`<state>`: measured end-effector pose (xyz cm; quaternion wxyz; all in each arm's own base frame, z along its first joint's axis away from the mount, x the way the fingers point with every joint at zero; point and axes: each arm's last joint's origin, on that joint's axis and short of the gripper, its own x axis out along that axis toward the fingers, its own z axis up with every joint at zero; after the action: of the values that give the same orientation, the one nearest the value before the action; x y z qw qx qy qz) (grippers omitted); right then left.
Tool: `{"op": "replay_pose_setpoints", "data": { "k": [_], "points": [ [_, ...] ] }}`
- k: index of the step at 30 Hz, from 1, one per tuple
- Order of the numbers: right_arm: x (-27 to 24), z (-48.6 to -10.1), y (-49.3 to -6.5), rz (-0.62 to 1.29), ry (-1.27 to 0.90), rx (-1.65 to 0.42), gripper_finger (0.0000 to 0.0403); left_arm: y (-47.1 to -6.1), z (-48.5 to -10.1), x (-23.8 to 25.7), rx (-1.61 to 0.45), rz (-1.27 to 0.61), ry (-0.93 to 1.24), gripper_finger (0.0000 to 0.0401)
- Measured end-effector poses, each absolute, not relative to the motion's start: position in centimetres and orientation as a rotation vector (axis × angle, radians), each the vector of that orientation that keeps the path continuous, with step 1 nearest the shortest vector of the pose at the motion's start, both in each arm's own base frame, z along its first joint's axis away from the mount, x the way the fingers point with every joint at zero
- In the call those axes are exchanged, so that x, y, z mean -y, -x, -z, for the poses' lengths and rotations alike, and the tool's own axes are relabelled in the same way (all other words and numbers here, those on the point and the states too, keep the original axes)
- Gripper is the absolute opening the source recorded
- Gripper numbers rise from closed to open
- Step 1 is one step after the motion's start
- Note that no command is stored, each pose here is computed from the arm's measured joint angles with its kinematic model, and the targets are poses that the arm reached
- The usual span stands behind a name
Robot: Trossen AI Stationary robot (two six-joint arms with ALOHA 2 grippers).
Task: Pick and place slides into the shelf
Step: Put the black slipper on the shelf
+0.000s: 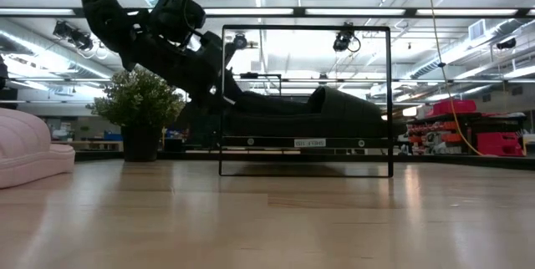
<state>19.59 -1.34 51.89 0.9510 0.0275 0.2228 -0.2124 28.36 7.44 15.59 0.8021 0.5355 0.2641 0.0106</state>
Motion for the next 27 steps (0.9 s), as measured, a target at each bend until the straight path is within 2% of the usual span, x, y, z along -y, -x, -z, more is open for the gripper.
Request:
{"op": "replay_pose_setpoints", "data": {
  "k": [6, 18, 27],
  "points": [
    [1.3, -51.9, -19.6, 0.432, -0.055, -0.453, 0.0150, -27.9, -14.7, -7.4, -0.647, 0.032, -1.109, 0.0117],
    [2.0, -51.9, -19.5, 0.458, -0.039, -0.459, 0.0149, -27.8, -14.5, -7.1, -0.626, 0.115, -1.078, 0.0110],
    [2.0, -51.9, -19.5, 0.457, -0.038, -0.459, 0.0149, -27.8, -14.4, -7.1, -0.627, 0.102, -1.005, 0.0164]
  ]
}}
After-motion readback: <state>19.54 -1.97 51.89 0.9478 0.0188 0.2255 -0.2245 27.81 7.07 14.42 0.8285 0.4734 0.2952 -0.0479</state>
